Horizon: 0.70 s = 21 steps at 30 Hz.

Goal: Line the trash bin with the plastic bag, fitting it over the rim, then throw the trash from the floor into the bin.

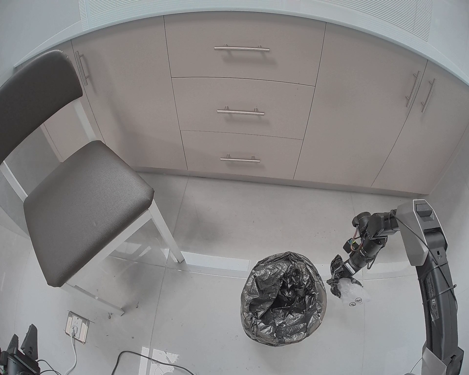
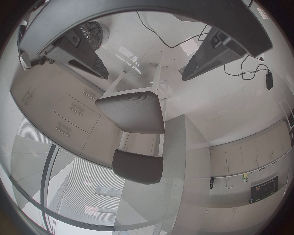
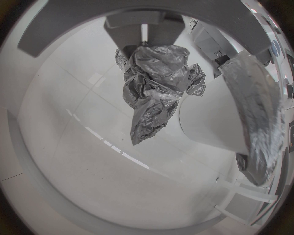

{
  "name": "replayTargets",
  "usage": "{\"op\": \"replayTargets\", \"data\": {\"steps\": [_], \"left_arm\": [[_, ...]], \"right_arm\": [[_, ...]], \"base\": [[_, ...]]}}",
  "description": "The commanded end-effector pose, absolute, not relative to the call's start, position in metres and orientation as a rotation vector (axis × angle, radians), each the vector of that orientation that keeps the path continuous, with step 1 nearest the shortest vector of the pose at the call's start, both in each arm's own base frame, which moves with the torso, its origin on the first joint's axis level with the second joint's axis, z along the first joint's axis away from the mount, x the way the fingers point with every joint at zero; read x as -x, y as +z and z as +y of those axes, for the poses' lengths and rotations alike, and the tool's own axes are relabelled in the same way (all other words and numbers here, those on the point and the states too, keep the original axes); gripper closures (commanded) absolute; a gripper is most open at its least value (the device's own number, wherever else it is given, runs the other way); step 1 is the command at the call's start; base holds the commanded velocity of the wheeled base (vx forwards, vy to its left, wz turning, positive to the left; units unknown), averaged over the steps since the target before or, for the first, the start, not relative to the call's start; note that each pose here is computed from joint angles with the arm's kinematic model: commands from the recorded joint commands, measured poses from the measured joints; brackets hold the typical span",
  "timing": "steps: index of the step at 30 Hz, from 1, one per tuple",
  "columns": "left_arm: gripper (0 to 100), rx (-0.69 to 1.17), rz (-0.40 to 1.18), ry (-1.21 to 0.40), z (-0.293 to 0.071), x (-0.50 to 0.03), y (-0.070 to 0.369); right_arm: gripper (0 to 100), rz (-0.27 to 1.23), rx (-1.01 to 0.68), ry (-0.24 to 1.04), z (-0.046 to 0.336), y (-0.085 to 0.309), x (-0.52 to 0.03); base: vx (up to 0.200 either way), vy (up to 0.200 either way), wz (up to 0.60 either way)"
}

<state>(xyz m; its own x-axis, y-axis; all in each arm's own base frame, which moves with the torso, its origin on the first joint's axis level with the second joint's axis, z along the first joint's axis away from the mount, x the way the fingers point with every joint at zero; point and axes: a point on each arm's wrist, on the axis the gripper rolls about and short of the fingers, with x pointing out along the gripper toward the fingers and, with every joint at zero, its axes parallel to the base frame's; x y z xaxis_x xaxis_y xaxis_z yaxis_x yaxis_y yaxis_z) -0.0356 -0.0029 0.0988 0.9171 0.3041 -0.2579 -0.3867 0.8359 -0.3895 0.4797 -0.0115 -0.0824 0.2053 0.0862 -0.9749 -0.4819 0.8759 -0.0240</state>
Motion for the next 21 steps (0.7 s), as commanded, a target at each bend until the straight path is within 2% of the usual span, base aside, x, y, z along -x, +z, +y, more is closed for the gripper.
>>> {"op": "replayTargets", "data": {"steps": [1,4,5,6,7,10,12,15,21], "left_arm": [[0,0.453,0.190,0.369,-0.003,0.035,0.099],[0,0.460,0.186,0.370,-0.003,0.035,0.099],[0,0.471,0.184,0.371,-0.003,0.035,0.099],[0,0.471,0.184,0.371,-0.003,0.035,0.099],[0,0.471,0.184,0.371,-0.003,0.035,0.099],[0,0.471,0.185,0.371,-0.003,0.036,0.099],[0,0.472,0.185,0.371,-0.003,0.035,0.099],[0,0.472,0.185,0.371,-0.003,0.035,0.099],[0,0.481,0.184,0.372,-0.003,0.035,0.099]], "right_arm": [[100,1.249,0.359,0.372,-0.022,-0.018,-0.479],[100,1.252,0.355,0.371,-0.023,0.004,-0.474],[100,1.241,0.357,0.371,-0.022,0.037,-0.467],[100,1.241,0.357,0.371,-0.022,0.037,-0.467],[100,1.224,0.363,0.371,-0.020,0.059,-0.461],[100,1.200,0.373,0.374,-0.015,0.086,-0.453],[100,1.184,0.380,0.389,-0.001,0.115,-0.441],[100,1.176,0.371,0.394,0.015,0.138,-0.429],[100,1.200,0.408,0.482,0.062,0.193,-0.382]], "base": [[0.000,0.000,0.00],[0.000,0.000,0.00],[0.000,0.000,0.00],[0.000,0.000,0.00],[0.000,0.000,0.00],[0.000,0.000,0.00],[0.000,0.000,0.00],[0.000,0.000,0.00],[0.000,0.000,0.00]]}}
